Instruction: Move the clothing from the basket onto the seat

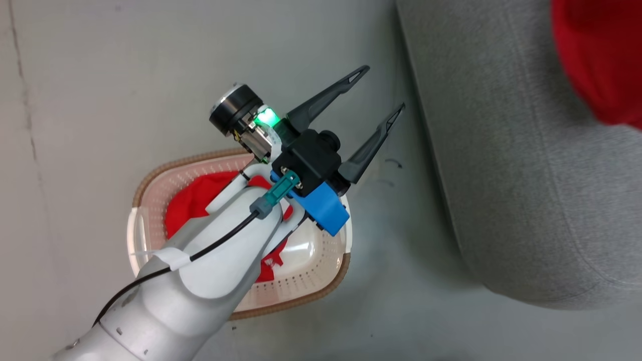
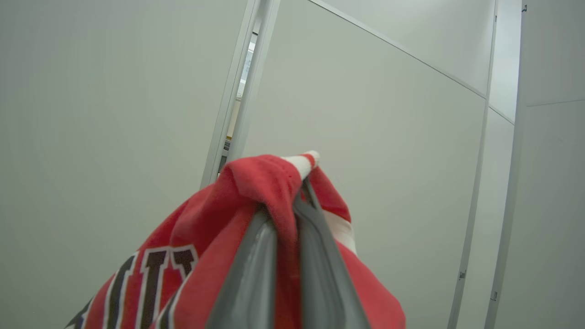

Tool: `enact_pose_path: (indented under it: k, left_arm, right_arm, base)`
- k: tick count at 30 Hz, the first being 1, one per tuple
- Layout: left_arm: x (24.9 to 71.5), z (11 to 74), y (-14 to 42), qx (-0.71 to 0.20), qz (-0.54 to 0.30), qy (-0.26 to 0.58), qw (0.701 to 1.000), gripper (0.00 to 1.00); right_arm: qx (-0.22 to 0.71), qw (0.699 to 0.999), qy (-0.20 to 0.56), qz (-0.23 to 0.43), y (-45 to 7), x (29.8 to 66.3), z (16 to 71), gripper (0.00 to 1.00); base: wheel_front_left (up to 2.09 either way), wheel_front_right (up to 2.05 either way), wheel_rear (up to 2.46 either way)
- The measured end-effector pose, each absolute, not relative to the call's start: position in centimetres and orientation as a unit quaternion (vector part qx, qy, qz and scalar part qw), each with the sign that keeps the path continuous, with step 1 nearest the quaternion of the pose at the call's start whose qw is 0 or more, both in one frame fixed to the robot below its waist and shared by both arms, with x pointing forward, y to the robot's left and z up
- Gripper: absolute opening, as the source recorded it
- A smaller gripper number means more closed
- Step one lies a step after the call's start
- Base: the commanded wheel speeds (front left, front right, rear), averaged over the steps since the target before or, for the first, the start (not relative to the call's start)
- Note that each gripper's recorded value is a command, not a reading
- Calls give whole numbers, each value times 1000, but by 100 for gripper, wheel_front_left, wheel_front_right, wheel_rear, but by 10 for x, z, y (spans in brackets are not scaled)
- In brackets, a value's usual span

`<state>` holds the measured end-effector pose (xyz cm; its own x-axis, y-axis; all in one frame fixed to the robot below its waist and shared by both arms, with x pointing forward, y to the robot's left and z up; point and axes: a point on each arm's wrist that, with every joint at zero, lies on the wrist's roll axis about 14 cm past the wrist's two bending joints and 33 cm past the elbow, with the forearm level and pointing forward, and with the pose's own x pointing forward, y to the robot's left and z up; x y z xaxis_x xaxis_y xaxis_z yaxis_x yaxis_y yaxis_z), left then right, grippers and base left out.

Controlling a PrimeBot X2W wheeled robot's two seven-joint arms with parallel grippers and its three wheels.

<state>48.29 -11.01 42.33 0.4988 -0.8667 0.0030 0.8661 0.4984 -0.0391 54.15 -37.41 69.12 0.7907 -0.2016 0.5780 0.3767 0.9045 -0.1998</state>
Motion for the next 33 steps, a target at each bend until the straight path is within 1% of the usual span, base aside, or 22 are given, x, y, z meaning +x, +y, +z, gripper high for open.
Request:
enact_pose_path:
  k: [6,8,10,14,22,26,29,30,31,32,33]
  left_arm:
    - [497,393,-105,-32,-492,26,870,100]
    - [501,383,-102,-33,-488,34,871,100]
    - [503,374,-99,-34,-485,40,873,100]
    - [506,359,-95,-37,-479,52,875,100]
    - [507,352,-93,-40,-475,57,877,100]
    - [510,354,-91,-39,-472,54,879,100]
    - [511,356,-90,-37,-470,50,881,100]
    - [511,358,-90,-36,-470,49,881,100]
    - [511,360,-90,-36,-470,47,881,100]
    - [512,362,-90,-35,-469,45,881,100]
    - [512,364,-90,-35,-469,44,882,100]
  right_arm:
    - [-190,932,-239,-194,-421,568,667,0]
    - [-188,933,-225,-209,-434,574,656,0]
    - [-185,937,-202,-215,-440,582,637,0]
    - [-178,952,-131,-214,-438,596,576,0]
    - [-130,962,-6,-239,-435,582,465,0]
    - [-117,960,30,-252,-440,565,438,0]
    - [-106,959,40,-261,-444,555,430,0]
    - [-106,959,41,-261,-445,553,430,5]
    - [-105,959,40,-261,-446,551,432,69]
    - [-106,958,39,-262,-447,549,434,100]
    - [-105,958,36,-264,-448,547,437,100]
  base:
    - [0,0,0]
    - [0,0,0]
    - [0,0,0]
    - [0,0,0]
    - [0,0,0]
    - [0,0,0]
    - [0,0,0]
    - [0,0,0]
    - [0,0,0]
    - [0,0,0]
    - [0,0,0]
